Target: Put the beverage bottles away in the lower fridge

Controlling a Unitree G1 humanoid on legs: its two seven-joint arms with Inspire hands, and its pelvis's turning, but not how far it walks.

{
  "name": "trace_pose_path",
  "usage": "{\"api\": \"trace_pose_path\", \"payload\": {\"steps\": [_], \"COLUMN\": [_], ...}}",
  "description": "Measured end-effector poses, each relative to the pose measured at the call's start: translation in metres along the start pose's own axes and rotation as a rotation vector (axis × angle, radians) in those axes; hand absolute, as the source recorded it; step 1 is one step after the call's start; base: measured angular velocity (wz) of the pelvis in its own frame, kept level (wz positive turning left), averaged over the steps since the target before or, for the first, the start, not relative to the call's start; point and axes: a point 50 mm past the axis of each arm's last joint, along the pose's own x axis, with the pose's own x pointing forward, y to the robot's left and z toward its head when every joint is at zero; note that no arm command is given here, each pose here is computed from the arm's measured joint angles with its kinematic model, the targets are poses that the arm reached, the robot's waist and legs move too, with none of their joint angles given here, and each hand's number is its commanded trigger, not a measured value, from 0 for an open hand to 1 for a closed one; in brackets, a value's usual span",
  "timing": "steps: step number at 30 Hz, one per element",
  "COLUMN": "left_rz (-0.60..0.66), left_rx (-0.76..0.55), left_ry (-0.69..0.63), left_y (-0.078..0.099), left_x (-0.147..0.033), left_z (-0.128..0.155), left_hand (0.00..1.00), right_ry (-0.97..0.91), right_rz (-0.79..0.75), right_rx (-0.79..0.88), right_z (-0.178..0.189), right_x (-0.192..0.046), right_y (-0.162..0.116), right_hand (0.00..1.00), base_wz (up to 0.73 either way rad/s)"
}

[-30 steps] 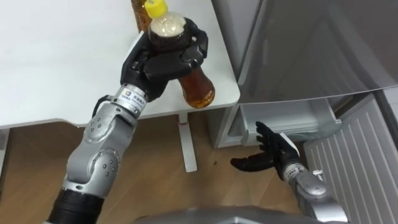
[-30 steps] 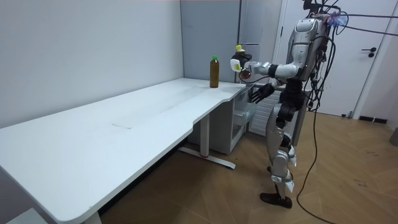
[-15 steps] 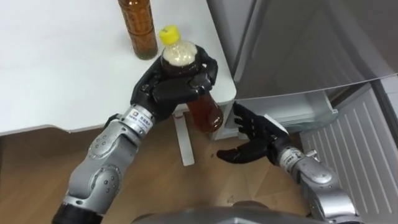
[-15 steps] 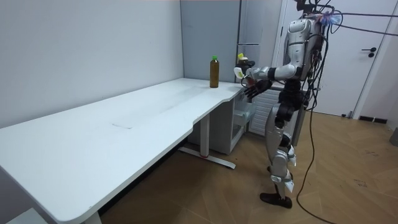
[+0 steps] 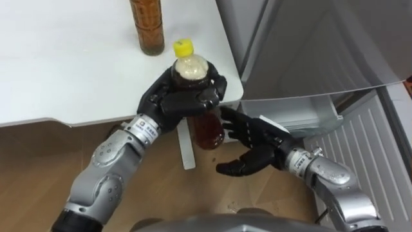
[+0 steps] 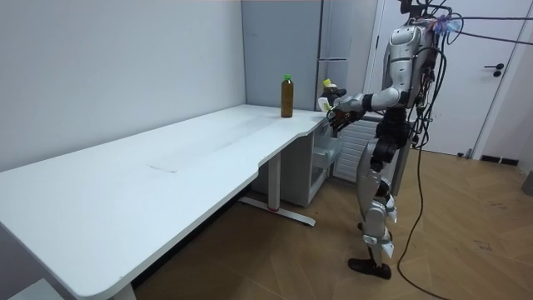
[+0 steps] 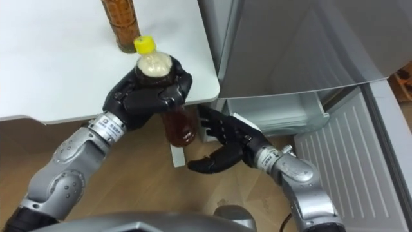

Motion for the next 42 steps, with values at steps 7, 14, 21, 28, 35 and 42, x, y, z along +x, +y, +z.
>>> {"api": "trace_pose_path", "payload": {"steps": [7,14,21,28,35,42], "left_rz": [-0.036,-0.091,-0.209,-0.245,-0.267,-0.288], "left_rx": [0.084,0.140,0.154,0.151,0.160,0.171], "left_ry": [0.025,0.026,0.045,0.071,0.089,0.121], "left_y": [-0.002,-0.005,-0.019,-0.021,-0.024,-0.027], "left_x": [0.001,0.007,0.013,0.015,0.015,0.016], "left_z": [-0.001,0.004,0.002,-0.003,-0.007,-0.014], "left_hand": [1.00,1.00,1.00,1.00,1.00,1.00], "right_ry": [0.008,-0.023,-0.044,-0.117,-0.122,-0.127], "right_rz": [0.120,0.171,0.176,0.188,0.191,0.180], "right_rx": [-0.030,0.026,0.050,0.134,0.159,0.270], "right_z": [0.007,0.009,0.011,0.015,0.014,0.003], "right_x": [0.004,0.005,0.004,0.003,0.003,0.005], "right_y": [0.003,0.005,0.005,0.004,0.004,0.006], "right_hand": [0.00,0.00,0.00,0.00,0.00,1.00], "base_wz": [0.00,0.00,0.00,0.00,-0.01,-0.01]}}
